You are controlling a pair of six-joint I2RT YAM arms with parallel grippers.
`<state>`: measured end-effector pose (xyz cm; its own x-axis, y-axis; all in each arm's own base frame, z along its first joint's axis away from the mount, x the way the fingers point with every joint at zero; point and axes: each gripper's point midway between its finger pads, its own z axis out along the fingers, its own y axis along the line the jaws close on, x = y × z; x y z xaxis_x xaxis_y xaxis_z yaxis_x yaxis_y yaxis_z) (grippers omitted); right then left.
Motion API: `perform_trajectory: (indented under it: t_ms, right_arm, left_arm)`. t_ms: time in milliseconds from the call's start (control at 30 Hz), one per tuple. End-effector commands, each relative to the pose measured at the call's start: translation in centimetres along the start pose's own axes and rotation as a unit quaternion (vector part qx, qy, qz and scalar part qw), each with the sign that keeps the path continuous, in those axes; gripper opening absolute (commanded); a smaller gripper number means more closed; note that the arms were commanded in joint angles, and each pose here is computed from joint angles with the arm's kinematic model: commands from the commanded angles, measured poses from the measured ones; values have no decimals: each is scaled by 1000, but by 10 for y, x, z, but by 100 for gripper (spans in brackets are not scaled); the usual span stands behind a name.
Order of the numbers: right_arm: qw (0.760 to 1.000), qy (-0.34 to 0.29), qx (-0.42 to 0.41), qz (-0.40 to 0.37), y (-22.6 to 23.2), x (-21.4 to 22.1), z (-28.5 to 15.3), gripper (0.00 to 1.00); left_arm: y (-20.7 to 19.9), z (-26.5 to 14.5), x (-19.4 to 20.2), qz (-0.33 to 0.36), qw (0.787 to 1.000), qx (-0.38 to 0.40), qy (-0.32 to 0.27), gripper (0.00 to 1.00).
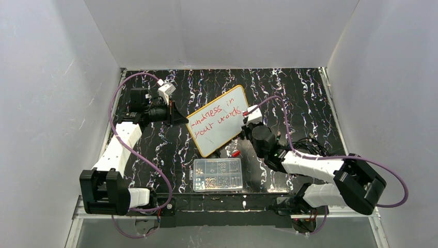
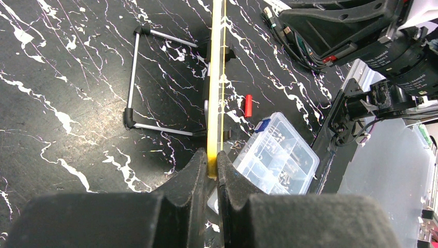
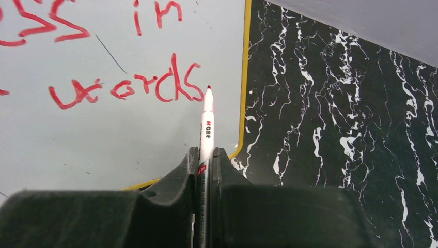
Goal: Write a sentence on the whiteboard
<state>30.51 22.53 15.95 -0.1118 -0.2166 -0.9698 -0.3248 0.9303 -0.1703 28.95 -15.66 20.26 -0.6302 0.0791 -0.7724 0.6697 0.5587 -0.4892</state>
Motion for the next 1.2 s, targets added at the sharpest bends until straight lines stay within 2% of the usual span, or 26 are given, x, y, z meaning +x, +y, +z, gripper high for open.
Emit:
perform_trajectory:
  t_ms: [0, 1167]
  right_arm:
    - [999, -10, 34, 3, -9, -8, 7, 1]
    - [1000, -11, 12, -4, 1, -4, 31, 1]
  left_arm:
    - [-16, -6, -6, 25, 999, 21, -15, 0]
    - [-16, -6, -5, 24, 999, 22, -13, 0]
